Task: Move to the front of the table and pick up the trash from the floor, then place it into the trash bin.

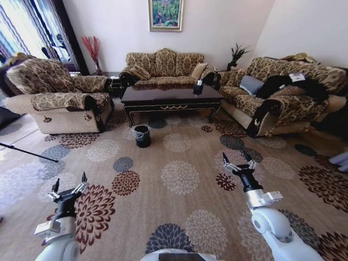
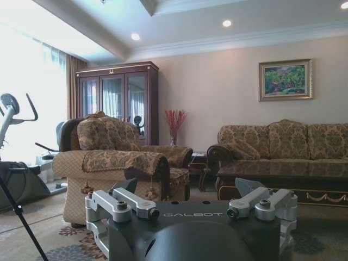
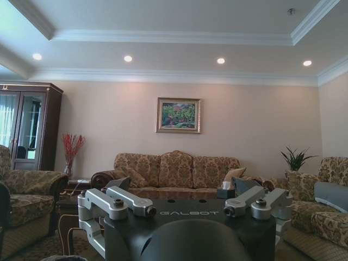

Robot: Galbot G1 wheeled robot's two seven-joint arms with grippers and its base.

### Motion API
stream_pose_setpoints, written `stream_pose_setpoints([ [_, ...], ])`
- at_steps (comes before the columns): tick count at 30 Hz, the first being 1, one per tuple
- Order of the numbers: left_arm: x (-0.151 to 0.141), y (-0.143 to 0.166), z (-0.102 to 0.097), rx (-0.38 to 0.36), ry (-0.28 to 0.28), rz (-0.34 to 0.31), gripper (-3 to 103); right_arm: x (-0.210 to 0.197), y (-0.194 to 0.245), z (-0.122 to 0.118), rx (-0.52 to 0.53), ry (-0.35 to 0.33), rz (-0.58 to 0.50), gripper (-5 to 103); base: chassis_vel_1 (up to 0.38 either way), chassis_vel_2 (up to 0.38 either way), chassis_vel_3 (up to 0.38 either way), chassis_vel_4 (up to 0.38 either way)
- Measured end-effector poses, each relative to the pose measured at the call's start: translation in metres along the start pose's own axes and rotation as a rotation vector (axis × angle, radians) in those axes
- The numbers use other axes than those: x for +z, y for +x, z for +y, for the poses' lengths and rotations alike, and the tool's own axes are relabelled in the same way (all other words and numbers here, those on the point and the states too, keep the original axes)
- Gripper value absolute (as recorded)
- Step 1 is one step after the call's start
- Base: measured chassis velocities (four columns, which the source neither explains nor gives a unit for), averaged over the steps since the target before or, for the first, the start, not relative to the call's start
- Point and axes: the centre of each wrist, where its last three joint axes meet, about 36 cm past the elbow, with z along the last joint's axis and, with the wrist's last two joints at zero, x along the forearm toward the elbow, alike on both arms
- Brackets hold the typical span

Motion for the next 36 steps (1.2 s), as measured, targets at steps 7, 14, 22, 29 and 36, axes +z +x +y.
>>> stream_pose_setpoints([
  [7,0.0000,0.0000,0.0000,0.000,0.000,0.000,100,0.0000,0.0000,0.0000,0.000,0.000,0.000,100,0.000,0.000,0.000,0.000],
  [14,0.0000,0.0000,0.0000,0.000,0.000,0.000,100,0.0000,0.0000,0.0000,0.000,0.000,0.000,100,0.000,0.000,0.000,0.000],
  [22,0.0000,0.0000,0.0000,0.000,0.000,0.000,100,0.0000,0.0000,0.0000,0.000,0.000,0.000,100,0.000,0.000,0.000,0.000],
  [29,0.0000,0.0000,0.0000,0.000,0.000,0.000,100,0.0000,0.0000,0.0000,0.000,0.000,0.000,100,0.000,0.000,0.000,0.000],
  [36,0.0000,0.0000,0.0000,0.000,0.000,0.000,100,0.0000,0.0000,0.0000,0.000,0.000,0.000,100,0.000,0.000,0.000,0.000],
])
